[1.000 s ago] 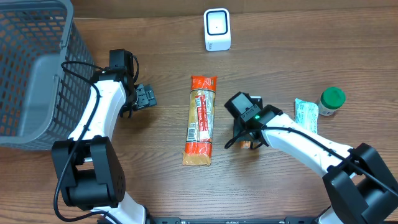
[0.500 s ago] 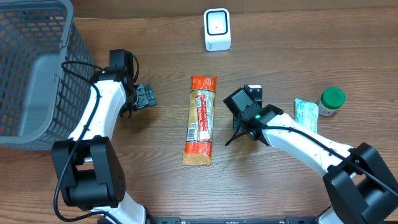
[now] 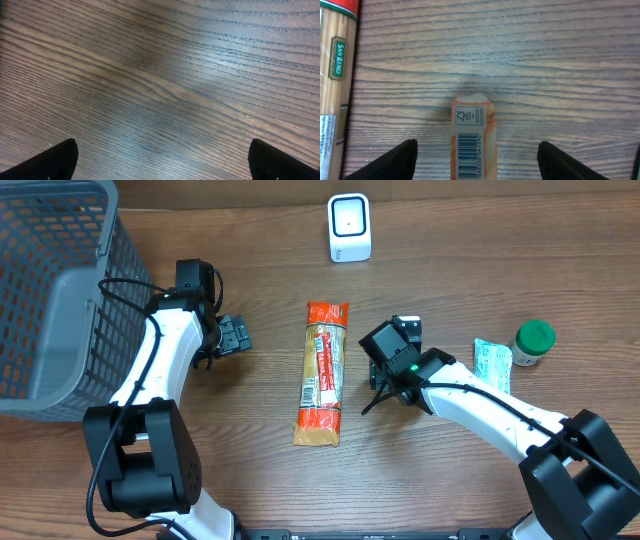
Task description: Scan the item barcode
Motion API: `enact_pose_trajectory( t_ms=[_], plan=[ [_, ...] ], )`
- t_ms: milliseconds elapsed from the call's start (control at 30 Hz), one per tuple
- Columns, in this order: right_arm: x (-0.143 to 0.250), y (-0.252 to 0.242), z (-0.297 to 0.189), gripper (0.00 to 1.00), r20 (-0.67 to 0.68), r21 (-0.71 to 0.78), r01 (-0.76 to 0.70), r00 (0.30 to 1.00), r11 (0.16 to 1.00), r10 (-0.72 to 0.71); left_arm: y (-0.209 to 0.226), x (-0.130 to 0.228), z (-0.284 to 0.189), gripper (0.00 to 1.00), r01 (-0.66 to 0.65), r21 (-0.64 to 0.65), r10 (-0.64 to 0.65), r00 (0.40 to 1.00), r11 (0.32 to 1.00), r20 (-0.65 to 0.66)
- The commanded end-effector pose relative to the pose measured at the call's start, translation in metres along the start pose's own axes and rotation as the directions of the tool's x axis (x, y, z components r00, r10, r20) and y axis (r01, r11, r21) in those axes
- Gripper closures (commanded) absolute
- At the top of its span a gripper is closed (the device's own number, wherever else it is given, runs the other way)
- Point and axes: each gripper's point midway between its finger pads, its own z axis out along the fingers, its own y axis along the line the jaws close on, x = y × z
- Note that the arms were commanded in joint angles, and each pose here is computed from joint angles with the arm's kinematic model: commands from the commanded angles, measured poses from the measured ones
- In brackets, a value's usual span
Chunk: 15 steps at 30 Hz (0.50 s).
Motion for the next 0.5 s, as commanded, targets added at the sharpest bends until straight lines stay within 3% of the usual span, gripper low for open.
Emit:
enact_pose_trajectory(
  t_ms=[0, 133, 300, 467],
  plan=[
    [-0.014, 0.004, -0.005, 0.20, 0.036, -0.012, -0.015, 0.999, 1.000, 0.015, 0.000, -0.001, -0.001, 0.00, 0.000, 0.008, 0.000, 1.000, 1.000, 0.003],
    [-0.021, 0.002, -0.010, 0.20, 0.035, -0.030, -0.035, 0.999, 0.999, 0.036, 0.000, -0.001, -0.001, 0.00, 0.000, 0.008, 0.000, 1.000, 1.000, 0.003],
    [-0.059, 0.002, -0.054, 0.16, 0.032, -0.183, -0.062, 0.997, 0.981, 0.069, 0.000, -0.001, -0.001, 0.00, 0.000, 0.008, 0.000, 1.000, 1.000, 0.002],
    [-0.079, -0.025, -0.078, 0.14, 0.018, -0.215, -0.141, 0.989, 0.966, 0.148, 0.000, -0.001, -0.001, 0.00, 0.000, 0.008, 0.000, 1.000, 1.000, 0.003]
  ],
)
